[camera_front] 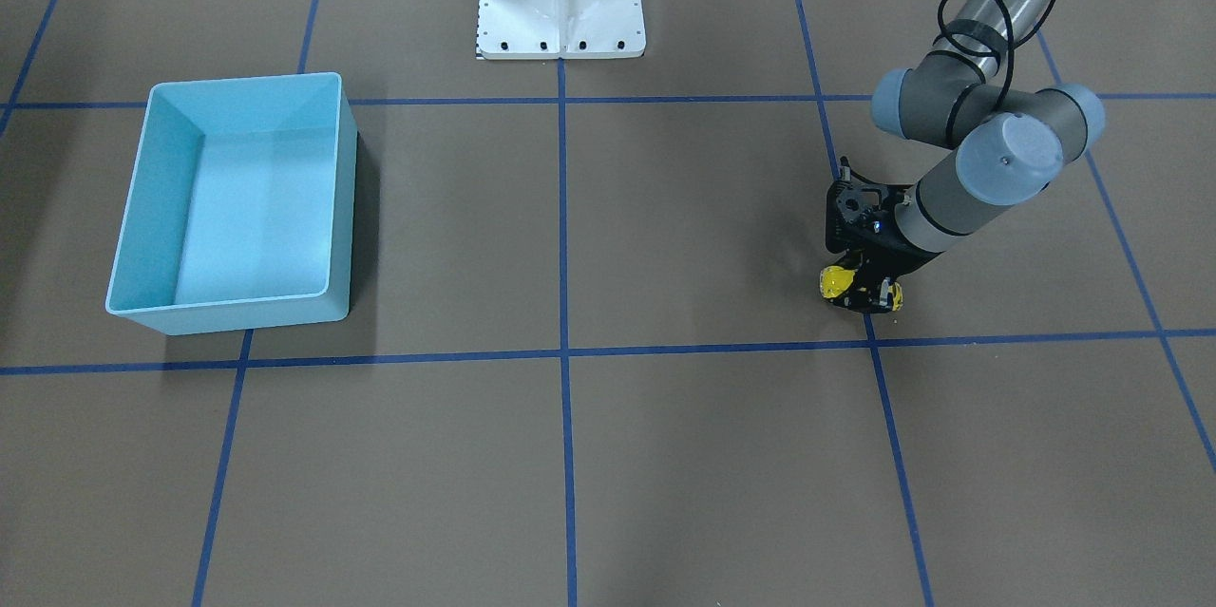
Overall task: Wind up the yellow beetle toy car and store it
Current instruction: 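Pull the car backward along the table again with the left gripper, then release the car with the left gripper so it rolls forward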
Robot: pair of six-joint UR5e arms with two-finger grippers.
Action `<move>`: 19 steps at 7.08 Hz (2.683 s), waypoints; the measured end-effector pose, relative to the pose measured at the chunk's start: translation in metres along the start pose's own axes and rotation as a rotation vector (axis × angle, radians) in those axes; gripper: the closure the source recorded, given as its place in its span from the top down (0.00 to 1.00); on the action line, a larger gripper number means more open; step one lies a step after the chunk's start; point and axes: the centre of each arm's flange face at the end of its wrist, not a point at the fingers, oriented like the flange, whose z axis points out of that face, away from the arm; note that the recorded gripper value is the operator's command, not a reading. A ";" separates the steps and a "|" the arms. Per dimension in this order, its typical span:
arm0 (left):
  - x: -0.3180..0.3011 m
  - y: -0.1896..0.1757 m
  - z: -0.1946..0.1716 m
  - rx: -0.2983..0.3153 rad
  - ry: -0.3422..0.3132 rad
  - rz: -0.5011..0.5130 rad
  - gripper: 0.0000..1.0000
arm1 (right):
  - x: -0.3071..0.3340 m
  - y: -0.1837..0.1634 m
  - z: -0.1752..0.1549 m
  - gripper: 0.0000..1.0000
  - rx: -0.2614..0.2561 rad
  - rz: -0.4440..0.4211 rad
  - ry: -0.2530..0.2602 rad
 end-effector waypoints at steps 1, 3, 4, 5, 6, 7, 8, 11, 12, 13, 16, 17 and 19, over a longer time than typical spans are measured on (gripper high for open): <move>0.002 0.005 0.000 0.000 0.000 0.003 0.00 | 0.001 0.003 0.001 1.00 -0.003 0.003 -0.001; 0.006 0.016 0.000 -0.001 -0.002 0.002 0.00 | 0.003 0.007 0.004 1.00 -0.010 0.010 -0.001; 0.009 0.024 -0.001 -0.001 -0.006 0.000 0.00 | 0.004 0.010 0.006 1.00 -0.014 0.014 -0.001; 0.011 0.031 -0.002 -0.003 -0.008 0.004 0.00 | 0.005 0.012 0.007 1.00 -0.017 0.016 -0.001; 0.014 0.039 -0.003 -0.006 -0.009 0.015 0.00 | 0.006 0.014 0.008 1.00 -0.020 0.019 -0.002; 0.017 0.046 -0.004 -0.006 -0.010 0.021 0.00 | 0.007 0.017 0.010 1.00 -0.023 0.021 -0.003; 0.021 0.054 -0.004 -0.005 -0.009 0.023 0.00 | 0.008 0.019 0.011 1.00 -0.025 0.023 -0.004; 0.026 0.074 -0.007 -0.009 -0.009 0.032 0.00 | 0.010 0.023 0.014 1.00 -0.031 0.027 -0.004; 0.028 0.081 -0.009 -0.011 -0.006 0.034 0.00 | 0.011 0.025 0.014 1.00 -0.033 0.026 -0.004; 0.029 0.091 -0.010 -0.013 0.000 0.026 0.99 | 0.011 0.027 0.015 1.00 -0.035 0.025 -0.005; 0.019 0.128 -0.016 -0.026 0.022 -0.061 1.00 | 0.013 0.031 0.018 1.00 -0.039 0.028 -0.006; 0.015 0.141 -0.024 -0.039 0.021 -0.102 1.00 | 0.013 0.032 0.018 1.00 -0.040 0.028 -0.005; 0.010 0.163 -0.038 -0.060 0.027 -0.198 1.00 | 0.013 0.032 0.018 1.00 -0.039 0.027 -0.004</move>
